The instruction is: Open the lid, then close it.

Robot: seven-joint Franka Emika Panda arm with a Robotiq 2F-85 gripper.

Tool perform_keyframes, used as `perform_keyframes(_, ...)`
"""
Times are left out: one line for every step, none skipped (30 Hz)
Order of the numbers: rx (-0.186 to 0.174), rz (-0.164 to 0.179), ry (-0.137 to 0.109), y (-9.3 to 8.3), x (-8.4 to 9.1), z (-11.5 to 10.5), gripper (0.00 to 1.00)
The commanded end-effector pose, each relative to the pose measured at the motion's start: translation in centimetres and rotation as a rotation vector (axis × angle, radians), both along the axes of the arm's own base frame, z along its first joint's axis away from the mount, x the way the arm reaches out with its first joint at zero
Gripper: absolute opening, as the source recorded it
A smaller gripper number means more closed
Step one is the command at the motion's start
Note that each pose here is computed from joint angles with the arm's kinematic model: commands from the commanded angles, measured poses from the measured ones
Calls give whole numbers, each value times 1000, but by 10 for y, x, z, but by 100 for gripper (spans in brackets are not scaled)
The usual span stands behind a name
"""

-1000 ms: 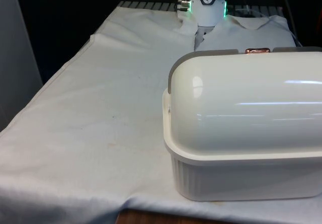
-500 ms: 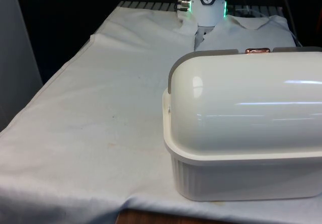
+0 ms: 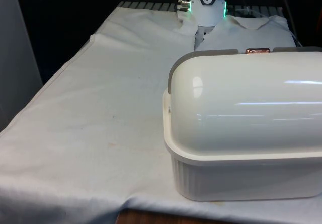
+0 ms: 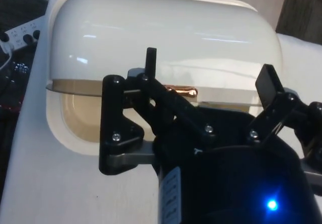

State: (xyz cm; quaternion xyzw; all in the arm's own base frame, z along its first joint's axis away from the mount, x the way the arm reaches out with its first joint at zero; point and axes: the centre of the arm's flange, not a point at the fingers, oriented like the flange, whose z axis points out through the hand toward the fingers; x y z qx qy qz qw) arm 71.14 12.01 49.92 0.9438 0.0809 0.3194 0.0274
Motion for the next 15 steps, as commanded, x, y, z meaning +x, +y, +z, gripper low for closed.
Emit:
perform_keyframes(4, 13, -10, 2, 0, -2, 100)
perform_keyframes(3, 19, -13, 2, 0, -4, 100)
perform_keyframes(1, 22, -14, 2, 0, -6, 100)
perform_keyframes(0, 25, -16, 2, 0, -7, 100)
perform_keyframes(-5, 13, -6, 0, 0, -6, 100)
perform_keyframes(0, 28, -20, 2, 1, -9, 100)
perform_keyframes(-1, 30, -25, 1, 1, -13, 100)
perform_keyframes(-1, 31, -27, 1, 1, -15, 100)
perform_keyframes(-2, 35, -25, 2, 1, -18, 100)
perform_keyframes(-2, 36, -22, 2, 1, -21, 100)
perform_keyframes(-2, 38, -21, 2, 1, -23, 100)
perform_keyframes(-4, 39, -19, 2, 1, -25, 100)
perform_keyframes(-11, 29, -14, 1, 1, -23, 100)
perform_keyframes(-3, 40, -20, 2, 1, -27, 100)
perform_keyframes(-4, 41, -18, 2, 1, -29, 100)
